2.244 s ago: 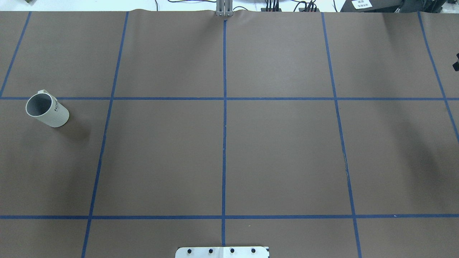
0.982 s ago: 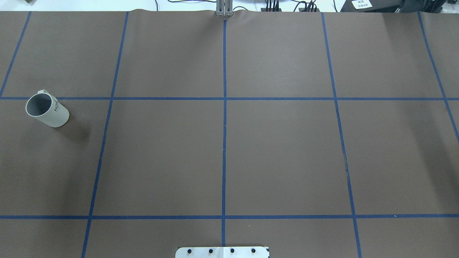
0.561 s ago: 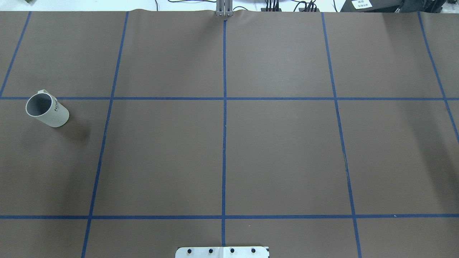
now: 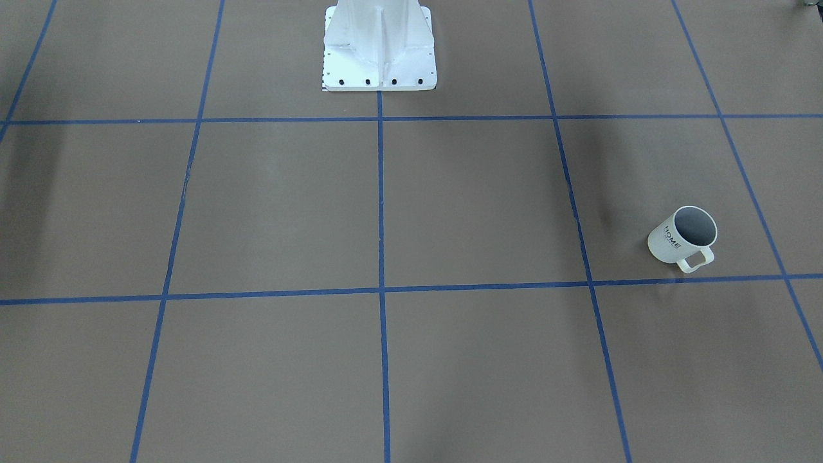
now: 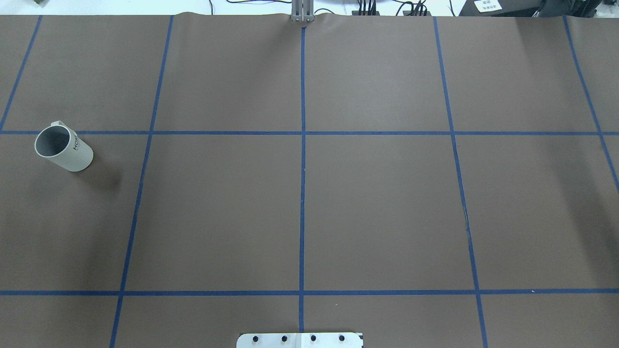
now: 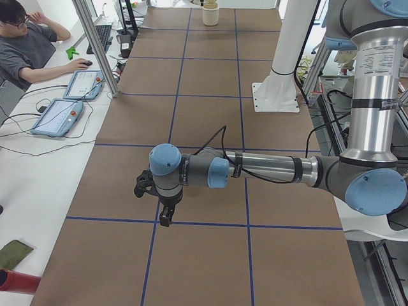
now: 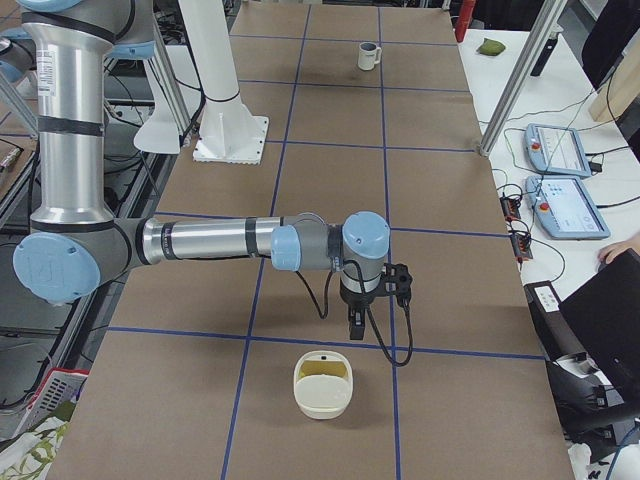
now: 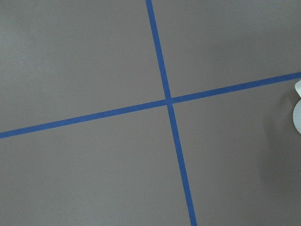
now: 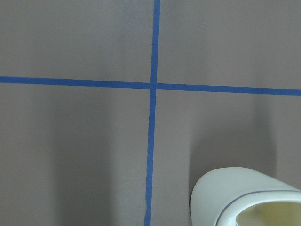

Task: Left arm hands cup to right arm to dump lemon

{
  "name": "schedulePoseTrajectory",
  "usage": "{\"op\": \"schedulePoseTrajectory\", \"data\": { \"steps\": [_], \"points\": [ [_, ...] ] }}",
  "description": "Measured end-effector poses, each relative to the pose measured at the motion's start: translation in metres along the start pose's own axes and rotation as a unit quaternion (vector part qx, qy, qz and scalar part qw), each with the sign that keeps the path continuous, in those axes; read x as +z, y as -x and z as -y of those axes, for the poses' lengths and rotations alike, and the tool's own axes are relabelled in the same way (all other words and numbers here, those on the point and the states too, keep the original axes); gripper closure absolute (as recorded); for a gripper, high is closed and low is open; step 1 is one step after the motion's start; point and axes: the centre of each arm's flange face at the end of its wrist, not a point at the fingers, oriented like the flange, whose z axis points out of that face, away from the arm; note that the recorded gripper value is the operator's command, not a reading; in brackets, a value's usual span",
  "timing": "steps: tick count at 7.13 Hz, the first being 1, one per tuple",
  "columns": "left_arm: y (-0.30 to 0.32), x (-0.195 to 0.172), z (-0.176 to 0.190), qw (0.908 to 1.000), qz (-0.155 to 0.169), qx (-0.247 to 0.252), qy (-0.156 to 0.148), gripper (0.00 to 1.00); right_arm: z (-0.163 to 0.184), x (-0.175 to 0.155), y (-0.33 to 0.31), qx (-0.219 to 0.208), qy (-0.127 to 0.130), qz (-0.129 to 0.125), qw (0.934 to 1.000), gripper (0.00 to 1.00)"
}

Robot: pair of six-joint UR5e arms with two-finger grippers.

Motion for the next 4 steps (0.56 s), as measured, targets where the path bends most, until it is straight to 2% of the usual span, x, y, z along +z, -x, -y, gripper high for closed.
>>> {"op": "schedulePoseTrajectory", "data": {
  "steps": [4],
  "points": [
    [0.0018,0.0029,-0.0050,1.0000,-0.001,-0.005,0.003,0.00,0.0001,-0.0001,0.0002,-0.001,0.000,0.000,1.0000,0.00]
  ]
}}
